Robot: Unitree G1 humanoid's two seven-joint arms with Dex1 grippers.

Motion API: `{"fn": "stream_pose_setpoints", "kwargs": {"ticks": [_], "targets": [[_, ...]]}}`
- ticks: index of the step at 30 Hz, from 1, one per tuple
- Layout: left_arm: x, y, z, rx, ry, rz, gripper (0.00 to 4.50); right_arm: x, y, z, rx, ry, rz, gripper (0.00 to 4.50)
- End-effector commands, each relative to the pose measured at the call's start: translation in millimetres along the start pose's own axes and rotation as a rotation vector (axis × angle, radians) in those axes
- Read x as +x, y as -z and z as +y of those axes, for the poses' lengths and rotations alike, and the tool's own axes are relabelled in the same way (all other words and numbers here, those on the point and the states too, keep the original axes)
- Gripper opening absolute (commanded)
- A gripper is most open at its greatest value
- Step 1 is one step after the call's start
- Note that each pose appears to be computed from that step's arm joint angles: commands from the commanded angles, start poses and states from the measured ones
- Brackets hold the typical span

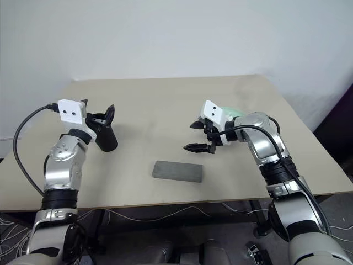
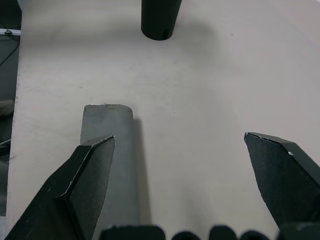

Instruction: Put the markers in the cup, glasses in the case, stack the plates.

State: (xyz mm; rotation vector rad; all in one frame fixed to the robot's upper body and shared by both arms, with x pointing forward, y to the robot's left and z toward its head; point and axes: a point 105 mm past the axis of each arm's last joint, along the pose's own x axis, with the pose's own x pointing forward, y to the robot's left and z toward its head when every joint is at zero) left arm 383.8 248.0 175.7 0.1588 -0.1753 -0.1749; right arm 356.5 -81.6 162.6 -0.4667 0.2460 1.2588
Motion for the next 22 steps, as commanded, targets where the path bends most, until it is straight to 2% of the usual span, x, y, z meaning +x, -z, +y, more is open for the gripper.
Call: {"fn": "stream_pose_setpoints", "kwargs": {"ticks": [1,5,8,17,22], "targets": [[-19,-27,20,-0.045,0.077,-0.06,4.47,-11,-10,-3,-0.01,0.05,-0.049,4.5],[-50,-26,21,-0.079,0.246,-0.027,4.47,-13,-3,-1,0.026,0.077,-0.058,4.5],[-62,-23,24,-0.113,0.294,0.003,4.47,-10,-4,-1,0.042,0.093,-0.077,4.5],[-71,-21,1,-0.192,0.413,0.046,4.47,7,-16,5,0.053,0.085,-0.124,4.5],[-76,-20,1,-0.21,0.411,0.06,4.47,13,-16,10,0.066,0.07,-0.137,4.5]]}}
